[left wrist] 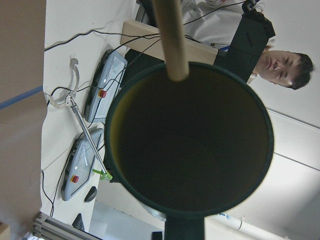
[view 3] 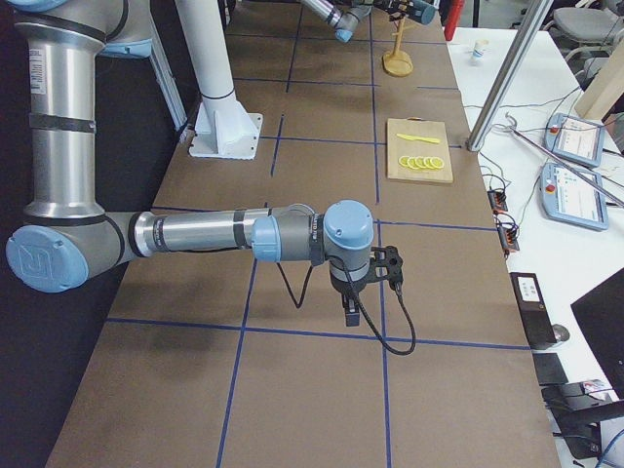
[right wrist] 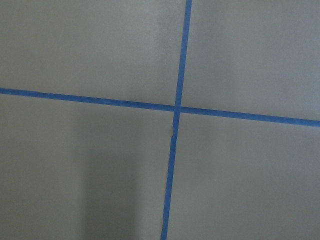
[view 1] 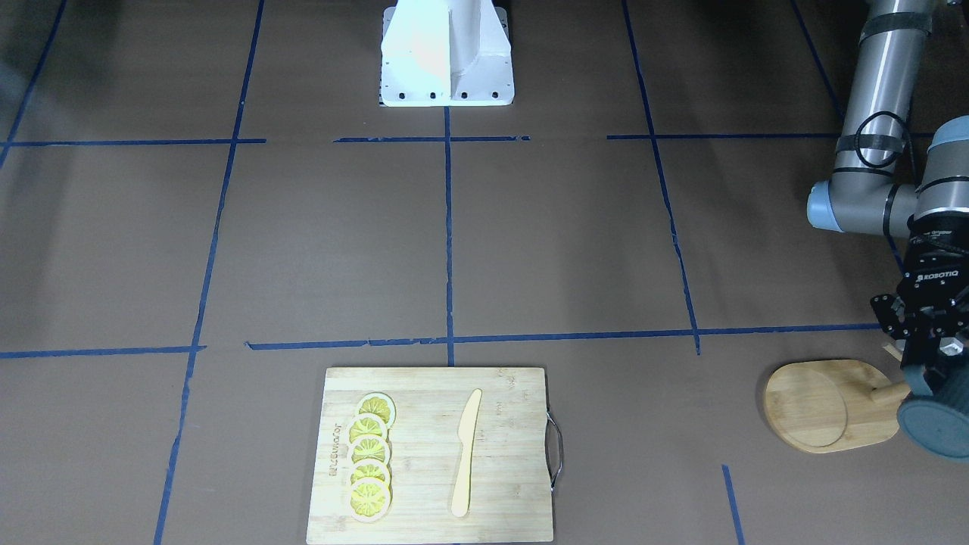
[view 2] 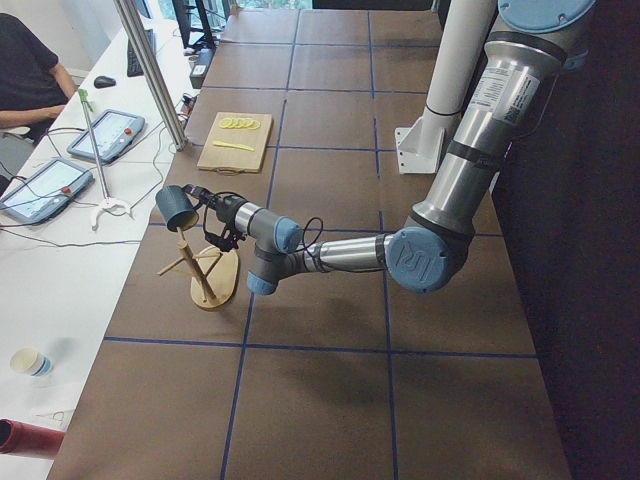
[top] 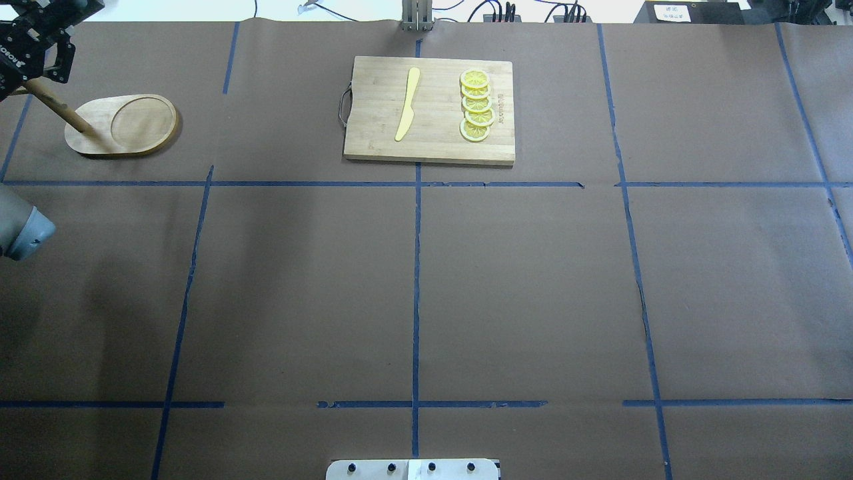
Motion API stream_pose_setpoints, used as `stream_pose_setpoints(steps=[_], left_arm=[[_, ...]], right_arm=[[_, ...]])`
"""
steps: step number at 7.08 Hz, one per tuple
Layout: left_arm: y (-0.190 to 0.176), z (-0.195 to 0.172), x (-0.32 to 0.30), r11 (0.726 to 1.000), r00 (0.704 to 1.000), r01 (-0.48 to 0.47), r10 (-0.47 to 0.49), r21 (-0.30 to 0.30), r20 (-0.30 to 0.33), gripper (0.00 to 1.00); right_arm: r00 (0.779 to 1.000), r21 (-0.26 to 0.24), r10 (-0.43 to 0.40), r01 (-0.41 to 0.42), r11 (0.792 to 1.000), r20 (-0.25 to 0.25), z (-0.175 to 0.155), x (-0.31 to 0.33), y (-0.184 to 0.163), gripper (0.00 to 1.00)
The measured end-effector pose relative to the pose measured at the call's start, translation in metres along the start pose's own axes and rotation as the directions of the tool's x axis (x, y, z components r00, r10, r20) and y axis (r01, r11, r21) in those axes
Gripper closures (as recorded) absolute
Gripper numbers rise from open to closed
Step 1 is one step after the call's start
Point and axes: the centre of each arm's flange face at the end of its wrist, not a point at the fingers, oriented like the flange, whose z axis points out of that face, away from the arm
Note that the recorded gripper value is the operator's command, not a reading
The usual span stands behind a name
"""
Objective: Hang cup on storage rack
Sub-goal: 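Lower the mug handle onto a rack peg with the left gripper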
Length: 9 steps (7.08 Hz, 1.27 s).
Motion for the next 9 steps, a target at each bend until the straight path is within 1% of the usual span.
stream_pose_setpoints(steps=[1, 3, 5, 6, 7, 8, 9], left_arm=[[-0.006, -0.016, -0.002, 1.0, 1.0, 0.017, -0.017, -0.015, -0.007, 0.97], [-0.019, -0.047, -0.007, 0.998, 0.999, 0.05, -0.05, -0.025, -0.009, 0.97], [-0.026, -0.06, -0.01, 0.996, 0.996, 0.091, -0.091, -0.02, -0.005, 0.97], [-0.031, -0.064, -0.013, 0.995, 0.995, 0.099, -0.099, -0.009, 0.002, 0.95], [-0.035, -0.066, -0.017, 0.995, 0.995, 0.101, -0.101, 0.002, 0.01, 0.94], [-0.038, -0.067, -0.022, 0.995, 0.995, 0.102, -0.103, 0.01, 0.02, 0.9], [-0.039, -0.068, -0.026, 0.995, 0.994, 0.104, -0.104, 0.013, 0.026, 0.46]], right_arm=[[1.0, -0.001, 0.001, -0.001, 1.0, 0.0, 0.0, 0.0, 0.0, 0.0], [1.0, -0.001, 0.002, -0.002, 1.0, 0.0, 0.001, 0.0, 0.0, 0.0], [1.0, -0.001, 0.001, -0.001, 1.0, 0.0, 0.001, 0.0, 0.0, 0.0], [1.0, -0.002, 0.002, -0.002, 1.0, 0.0, 0.001, 0.0, 0.0, 0.0], [1.0, -0.002, 0.002, -0.002, 1.0, 0.0, 0.001, 0.0, 0.0, 0.0], [1.0, -0.001, 0.002, -0.002, 1.0, 0.0, 0.001, 0.0, 0.0, 0.0], [1.0, -0.002, 0.002, -0.002, 1.0, 0.0, 0.001, 0.001, 0.0, 0.0]])
